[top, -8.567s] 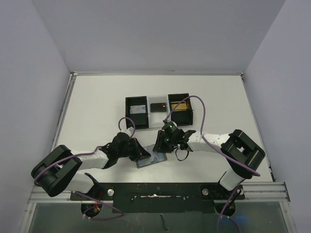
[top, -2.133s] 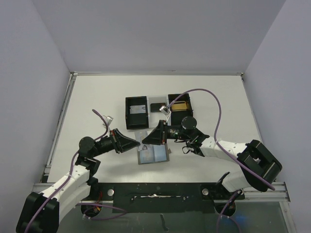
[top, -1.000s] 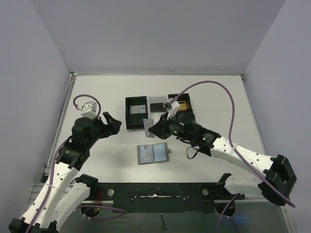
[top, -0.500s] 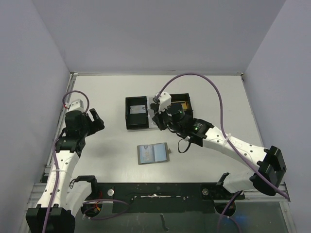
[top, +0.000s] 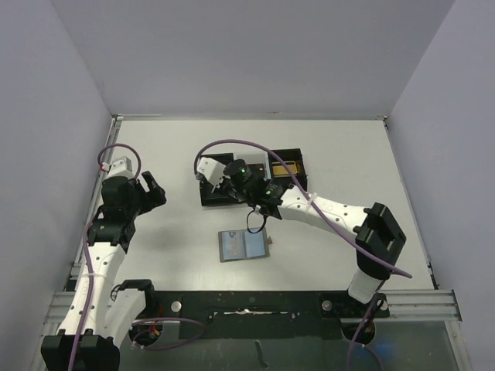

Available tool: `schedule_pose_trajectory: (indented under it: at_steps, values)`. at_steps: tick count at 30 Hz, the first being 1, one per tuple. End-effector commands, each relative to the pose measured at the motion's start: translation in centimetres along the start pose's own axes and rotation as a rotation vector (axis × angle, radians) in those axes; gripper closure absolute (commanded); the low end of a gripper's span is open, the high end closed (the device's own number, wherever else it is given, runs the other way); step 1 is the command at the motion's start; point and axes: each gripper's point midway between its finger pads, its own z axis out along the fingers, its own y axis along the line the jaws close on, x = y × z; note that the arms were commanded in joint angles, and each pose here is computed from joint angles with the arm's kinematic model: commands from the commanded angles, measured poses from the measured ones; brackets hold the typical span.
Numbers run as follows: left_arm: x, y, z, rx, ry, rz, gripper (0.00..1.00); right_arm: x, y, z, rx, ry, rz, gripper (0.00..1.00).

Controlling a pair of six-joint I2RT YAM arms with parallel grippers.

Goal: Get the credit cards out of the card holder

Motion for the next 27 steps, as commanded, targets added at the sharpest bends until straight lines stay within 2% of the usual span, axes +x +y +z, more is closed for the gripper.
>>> schedule_pose_trajectory:
  at_steps: [1, 15, 27]
  values:
    - [-1.7, -0.6, -0.3, 0.024, -0.065, 0.002, 0.22, -3.2, -1.3, 1.8, -0.002, -0.072, -0.194, 1.0]
    - [-1.9, 0.0, -0.4, -0.012, -0.078, 0.006, 0.22, -0.5, -3.8, 10.3, 0.024, 0.058, -0.303, 1.0]
    - [-1.8, 0.0, -0.1, -0.004, -0.067, 0.016, 0.22, 0.7, -5.7, 14.6, 0.053, 0.074, -0.389, 1.0]
